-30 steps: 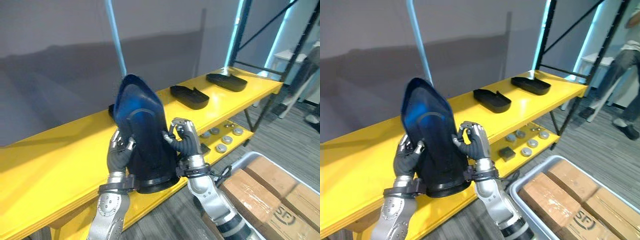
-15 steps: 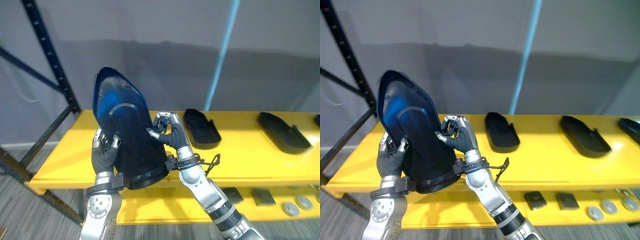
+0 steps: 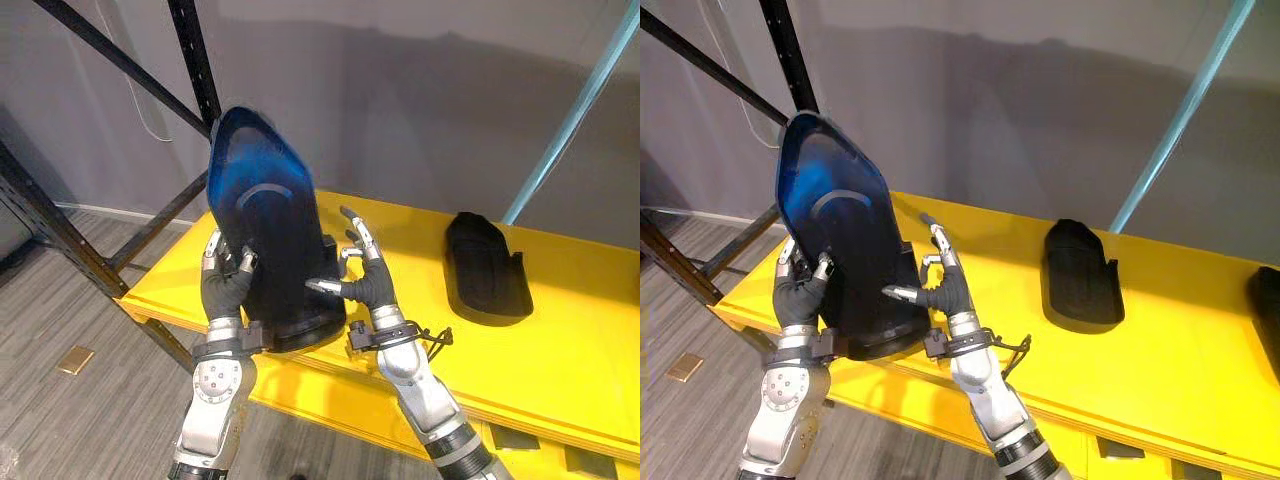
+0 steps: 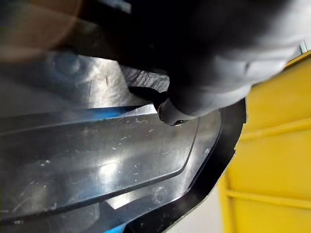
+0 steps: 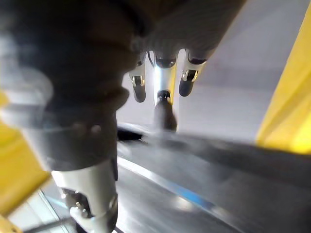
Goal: Walk over and take plastic housings, then place them on the shelf
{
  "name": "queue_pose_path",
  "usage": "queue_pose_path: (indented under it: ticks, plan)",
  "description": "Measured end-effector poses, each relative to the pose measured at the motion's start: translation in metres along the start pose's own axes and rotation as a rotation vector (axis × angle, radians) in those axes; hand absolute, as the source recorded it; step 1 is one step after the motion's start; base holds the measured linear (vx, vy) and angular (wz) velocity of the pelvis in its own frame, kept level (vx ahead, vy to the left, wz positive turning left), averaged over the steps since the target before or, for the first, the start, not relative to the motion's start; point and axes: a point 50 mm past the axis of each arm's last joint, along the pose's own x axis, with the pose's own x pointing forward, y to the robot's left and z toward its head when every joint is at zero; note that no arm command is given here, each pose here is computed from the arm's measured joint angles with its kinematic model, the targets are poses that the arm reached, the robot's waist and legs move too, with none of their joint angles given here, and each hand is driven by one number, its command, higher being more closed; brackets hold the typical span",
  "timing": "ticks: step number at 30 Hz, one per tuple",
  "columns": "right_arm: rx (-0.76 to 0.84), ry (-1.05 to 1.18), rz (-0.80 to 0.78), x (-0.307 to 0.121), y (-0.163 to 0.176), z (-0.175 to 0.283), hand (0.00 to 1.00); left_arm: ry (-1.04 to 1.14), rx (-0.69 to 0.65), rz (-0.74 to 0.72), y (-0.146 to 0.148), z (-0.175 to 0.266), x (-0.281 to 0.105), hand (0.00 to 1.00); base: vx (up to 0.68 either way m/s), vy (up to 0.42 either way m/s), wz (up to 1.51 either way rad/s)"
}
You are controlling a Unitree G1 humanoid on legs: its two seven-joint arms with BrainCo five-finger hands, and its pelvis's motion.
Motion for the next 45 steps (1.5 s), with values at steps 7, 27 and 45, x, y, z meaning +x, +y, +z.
queue_pose_path:
  ticks: [7,27,45]
  plan:
    - [0.030,-0.245,-0.392,-0.004,-0.081,0.050,0.00,0.042,0.246,0.126,0.039,-0.012,0.006,1.00,-0.03,0.010,-0.33]
    - [-0.408,0.767,-0.721,-0.246,-0.206,-0.040,0.00,0.075,0.495,0.297,0.190,0.044,0.077,1.00,-0.03,-0.025,-0.47]
    - [-0.197,1.117,-0.360,-0.284,-0.139,-0.101,0.00,0.266,0.610,0.178,0.221,0.065,0.114,1.00,-0.01,0.006,0.00]
